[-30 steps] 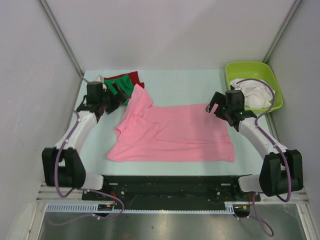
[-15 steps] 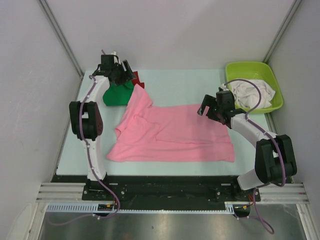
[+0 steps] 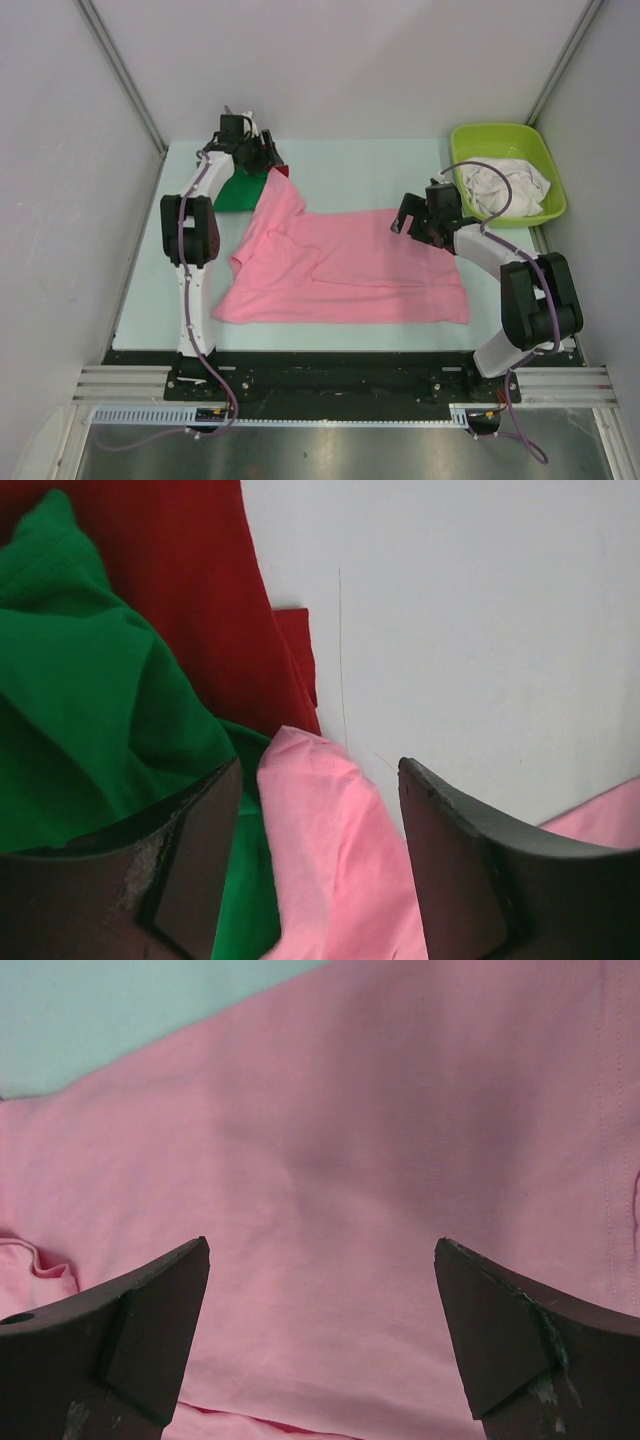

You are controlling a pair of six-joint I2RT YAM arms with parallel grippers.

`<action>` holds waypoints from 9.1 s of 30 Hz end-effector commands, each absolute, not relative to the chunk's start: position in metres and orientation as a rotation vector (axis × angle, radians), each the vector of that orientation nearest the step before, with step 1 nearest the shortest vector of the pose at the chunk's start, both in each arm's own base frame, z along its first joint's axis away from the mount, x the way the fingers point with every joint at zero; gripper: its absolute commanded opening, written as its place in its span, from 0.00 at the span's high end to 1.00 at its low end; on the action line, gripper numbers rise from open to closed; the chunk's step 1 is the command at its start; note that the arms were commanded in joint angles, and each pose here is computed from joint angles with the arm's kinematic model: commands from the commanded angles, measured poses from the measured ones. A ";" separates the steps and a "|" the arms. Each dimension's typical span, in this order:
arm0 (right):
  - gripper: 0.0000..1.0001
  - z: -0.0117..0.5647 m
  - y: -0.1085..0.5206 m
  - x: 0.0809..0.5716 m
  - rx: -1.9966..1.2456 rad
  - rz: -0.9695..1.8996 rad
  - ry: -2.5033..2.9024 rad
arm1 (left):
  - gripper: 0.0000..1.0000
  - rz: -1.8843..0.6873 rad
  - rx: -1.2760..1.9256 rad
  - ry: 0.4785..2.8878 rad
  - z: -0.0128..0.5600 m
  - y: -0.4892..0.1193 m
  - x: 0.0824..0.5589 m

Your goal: Fold and stack the t-shirts

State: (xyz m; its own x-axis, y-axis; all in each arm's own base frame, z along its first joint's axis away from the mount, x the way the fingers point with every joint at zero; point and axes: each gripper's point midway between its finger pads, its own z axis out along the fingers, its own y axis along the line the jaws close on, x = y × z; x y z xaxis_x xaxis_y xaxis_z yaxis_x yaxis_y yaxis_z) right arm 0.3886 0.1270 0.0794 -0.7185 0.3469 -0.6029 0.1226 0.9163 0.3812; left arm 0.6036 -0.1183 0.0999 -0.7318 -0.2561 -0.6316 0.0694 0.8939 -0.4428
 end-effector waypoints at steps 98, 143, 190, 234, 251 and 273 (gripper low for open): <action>1.00 0.104 0.018 0.499 0.591 -0.100 2.272 | 1.00 -0.908 0.144 1.967 0.244 -0.156 0.521; 1.00 0.107 0.012 0.253 0.776 -0.181 2.364 | 1.00 -0.890 0.120 1.921 0.227 -0.131 0.215; 0.11 0.091 0.021 0.305 0.756 0.013 2.351 | 0.63 -0.620 -0.404 2.401 0.100 -0.118 0.285; 1.00 0.025 0.011 0.336 0.840 0.030 2.436 | 0.73 -0.614 -0.379 2.385 0.099 -0.115 0.281; 1.00 0.055 -0.020 0.380 0.950 0.064 2.307 | 0.74 -0.581 -0.378 2.386 0.099 -0.110 0.280; 0.78 0.065 -0.005 0.412 0.909 0.179 2.303 | 0.75 -0.584 -0.383 2.382 0.097 -0.107 0.282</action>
